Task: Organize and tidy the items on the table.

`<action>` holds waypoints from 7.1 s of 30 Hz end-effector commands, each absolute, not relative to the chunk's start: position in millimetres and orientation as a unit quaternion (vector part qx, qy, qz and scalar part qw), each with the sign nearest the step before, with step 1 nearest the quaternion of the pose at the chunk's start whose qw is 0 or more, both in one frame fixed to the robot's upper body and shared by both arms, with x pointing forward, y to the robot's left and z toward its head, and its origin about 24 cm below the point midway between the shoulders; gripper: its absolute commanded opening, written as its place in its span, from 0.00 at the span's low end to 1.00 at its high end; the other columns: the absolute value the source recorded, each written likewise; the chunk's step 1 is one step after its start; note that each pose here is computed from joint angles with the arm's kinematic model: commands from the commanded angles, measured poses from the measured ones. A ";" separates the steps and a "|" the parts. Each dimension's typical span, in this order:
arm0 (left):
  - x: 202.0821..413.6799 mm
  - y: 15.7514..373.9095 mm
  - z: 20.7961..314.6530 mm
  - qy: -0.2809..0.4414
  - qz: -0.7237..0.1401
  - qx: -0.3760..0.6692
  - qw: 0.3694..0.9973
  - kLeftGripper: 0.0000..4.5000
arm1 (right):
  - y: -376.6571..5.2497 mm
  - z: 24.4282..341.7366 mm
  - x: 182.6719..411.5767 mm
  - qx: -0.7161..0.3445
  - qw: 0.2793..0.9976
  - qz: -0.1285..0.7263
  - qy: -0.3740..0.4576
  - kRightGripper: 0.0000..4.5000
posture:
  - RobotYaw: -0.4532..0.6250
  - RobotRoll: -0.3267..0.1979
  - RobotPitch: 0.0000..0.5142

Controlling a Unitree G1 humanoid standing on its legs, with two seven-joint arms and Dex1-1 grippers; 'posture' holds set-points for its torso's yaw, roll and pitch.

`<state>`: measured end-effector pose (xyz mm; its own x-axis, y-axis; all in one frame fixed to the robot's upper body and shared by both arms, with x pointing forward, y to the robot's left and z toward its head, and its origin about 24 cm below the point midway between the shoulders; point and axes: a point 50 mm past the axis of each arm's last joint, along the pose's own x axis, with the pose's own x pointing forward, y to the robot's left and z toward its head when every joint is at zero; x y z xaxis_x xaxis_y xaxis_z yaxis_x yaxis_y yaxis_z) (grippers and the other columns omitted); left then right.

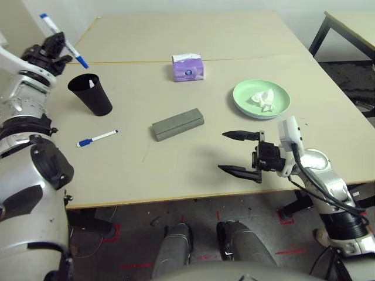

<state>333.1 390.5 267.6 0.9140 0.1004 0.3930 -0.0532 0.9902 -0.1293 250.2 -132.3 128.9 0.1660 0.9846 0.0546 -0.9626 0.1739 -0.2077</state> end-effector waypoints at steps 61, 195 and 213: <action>288.9 376.7 259.7 0.080 -0.395 0.145 0.904 0.99 | -128.8 128.6 251.8 -0.055 0.763 0.639 -0.088 1.00 | 0.37 0.62 0.27; 319.5 362.7 156.0 0.453 -0.316 0.418 0.721 0.41 | -118.0 134.3 237.6 -0.049 0.767 0.633 -0.090 1.00 | 0.29 0.62 0.29; 329.2 342.9 178.4 0.361 -0.377 0.294 0.801 0.01 | -117.8 132.7 239.2 -0.050 0.767 0.633 -0.087 1.00 | 0.30 0.62 0.29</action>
<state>325.6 350.1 169.1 0.4365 -0.2852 -0.8533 0.8173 0.5222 0.2435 239.2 -117.9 132.8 0.1864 0.9797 0.0742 -0.9622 0.1973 -0.1876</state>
